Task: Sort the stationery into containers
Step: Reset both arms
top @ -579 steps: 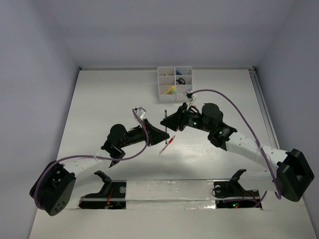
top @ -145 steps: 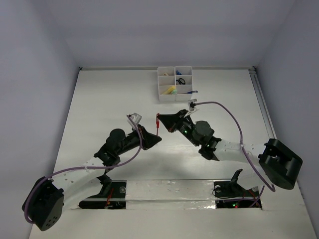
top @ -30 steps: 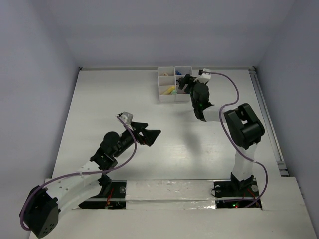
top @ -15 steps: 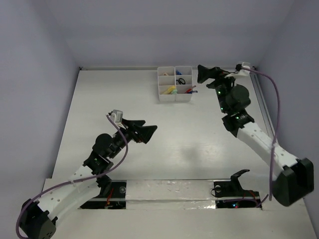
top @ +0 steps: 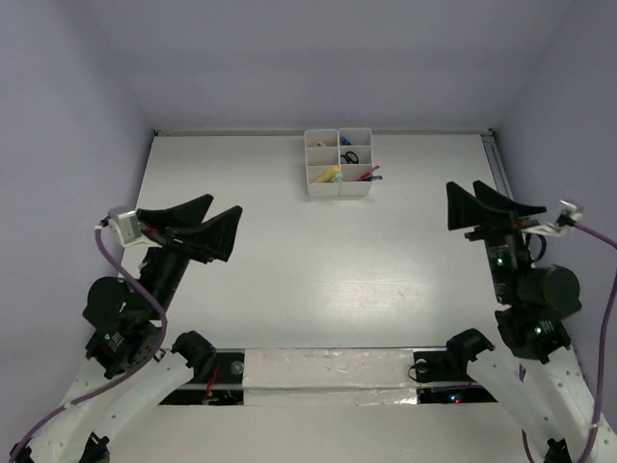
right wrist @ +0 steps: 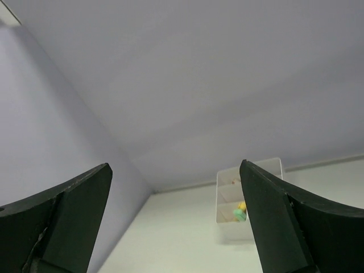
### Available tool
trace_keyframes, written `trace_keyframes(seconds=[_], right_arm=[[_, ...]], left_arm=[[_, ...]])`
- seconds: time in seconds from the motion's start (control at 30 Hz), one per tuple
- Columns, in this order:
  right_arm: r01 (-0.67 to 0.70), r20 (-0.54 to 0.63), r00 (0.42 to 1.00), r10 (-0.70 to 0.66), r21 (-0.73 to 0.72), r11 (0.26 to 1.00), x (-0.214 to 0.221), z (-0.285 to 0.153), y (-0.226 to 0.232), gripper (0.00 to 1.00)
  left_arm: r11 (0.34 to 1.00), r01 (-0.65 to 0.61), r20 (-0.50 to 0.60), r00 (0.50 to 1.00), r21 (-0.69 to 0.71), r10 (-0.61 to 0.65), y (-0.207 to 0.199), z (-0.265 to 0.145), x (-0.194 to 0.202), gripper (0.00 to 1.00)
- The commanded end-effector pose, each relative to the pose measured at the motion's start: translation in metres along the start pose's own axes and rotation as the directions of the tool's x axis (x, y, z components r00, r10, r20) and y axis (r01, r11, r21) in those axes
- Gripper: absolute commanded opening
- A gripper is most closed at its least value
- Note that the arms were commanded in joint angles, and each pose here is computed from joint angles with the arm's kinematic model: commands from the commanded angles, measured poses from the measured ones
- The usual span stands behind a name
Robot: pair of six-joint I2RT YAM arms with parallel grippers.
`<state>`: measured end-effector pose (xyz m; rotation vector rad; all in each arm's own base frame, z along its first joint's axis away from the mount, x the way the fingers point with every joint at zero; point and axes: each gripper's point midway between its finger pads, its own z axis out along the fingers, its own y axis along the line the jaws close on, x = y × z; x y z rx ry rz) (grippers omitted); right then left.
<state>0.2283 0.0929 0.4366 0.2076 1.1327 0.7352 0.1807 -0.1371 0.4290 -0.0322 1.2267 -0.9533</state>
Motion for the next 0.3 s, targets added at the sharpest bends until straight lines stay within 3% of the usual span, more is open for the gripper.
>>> trace_keyframes(seconds=[0.0,0.13,0.27], right_arm=[[-0.017,0.082,0.997,0.011,0.063,0.998,-0.027,-0.024,-0.010,1.00],[-0.035,0.158,0.987,0.027,0.048,0.998,-0.049,-0.043,-0.007,1.00],[-0.024,0.091,0.996,0.019,0.052,0.998,-0.036,-0.034,-0.006,1.00]], left_arm=[[0.987,-0.119,-0.005,0.993,-0.109,0.119,0.018,-0.010,-0.015,0.99],[0.978,-0.143,-0.020,0.990,-0.152,0.142,0.029,-0.015,-0.012,0.99],[0.978,-0.150,-0.056,0.988,-0.146,0.143,0.032,-0.011,0.002,0.99]])
